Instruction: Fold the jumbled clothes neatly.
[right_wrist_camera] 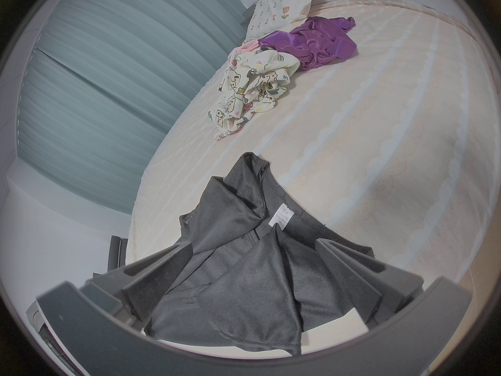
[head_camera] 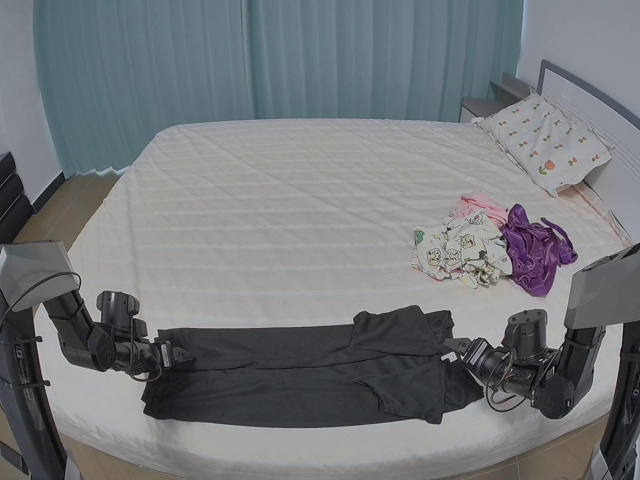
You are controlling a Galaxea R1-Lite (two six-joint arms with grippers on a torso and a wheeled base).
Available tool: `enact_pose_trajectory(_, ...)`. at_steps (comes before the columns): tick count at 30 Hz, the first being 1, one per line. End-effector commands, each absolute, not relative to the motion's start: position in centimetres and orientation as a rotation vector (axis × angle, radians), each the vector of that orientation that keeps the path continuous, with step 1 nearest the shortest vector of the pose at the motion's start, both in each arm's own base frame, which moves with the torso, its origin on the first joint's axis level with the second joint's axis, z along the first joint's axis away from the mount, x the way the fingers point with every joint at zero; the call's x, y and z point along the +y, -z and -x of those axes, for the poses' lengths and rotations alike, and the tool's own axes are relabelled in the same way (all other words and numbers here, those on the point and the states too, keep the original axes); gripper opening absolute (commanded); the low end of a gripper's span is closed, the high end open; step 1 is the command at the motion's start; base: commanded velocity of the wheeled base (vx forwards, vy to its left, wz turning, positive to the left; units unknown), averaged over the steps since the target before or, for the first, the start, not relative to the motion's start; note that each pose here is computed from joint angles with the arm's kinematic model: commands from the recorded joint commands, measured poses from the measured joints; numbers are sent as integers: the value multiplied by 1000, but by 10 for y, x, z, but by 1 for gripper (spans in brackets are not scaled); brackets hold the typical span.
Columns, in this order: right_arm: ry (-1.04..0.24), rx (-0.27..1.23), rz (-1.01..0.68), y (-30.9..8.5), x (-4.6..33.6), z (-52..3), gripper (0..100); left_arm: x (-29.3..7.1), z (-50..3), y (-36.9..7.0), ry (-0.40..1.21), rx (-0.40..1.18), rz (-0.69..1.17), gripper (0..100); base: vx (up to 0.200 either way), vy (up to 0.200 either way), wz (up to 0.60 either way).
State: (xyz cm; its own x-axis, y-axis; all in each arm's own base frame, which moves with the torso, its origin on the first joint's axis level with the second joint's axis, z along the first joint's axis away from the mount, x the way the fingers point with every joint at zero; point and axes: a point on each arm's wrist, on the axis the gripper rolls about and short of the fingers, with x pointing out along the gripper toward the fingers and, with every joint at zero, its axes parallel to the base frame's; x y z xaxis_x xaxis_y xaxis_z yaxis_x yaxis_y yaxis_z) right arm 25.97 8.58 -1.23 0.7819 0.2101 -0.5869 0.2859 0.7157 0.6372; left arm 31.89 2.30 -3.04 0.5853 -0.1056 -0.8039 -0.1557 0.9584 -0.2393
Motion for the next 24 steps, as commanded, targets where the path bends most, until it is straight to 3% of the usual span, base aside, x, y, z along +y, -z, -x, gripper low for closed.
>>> enact_pose_trajectory(1,47,692,-788,13,86,-260,100,27,-319,44,-35,968,299,100,0,0,0)
enact_pose_trajectory(24,48,688,-789,12,86,-260,100,27,-316,31,141,911,337,100,0,0,0)
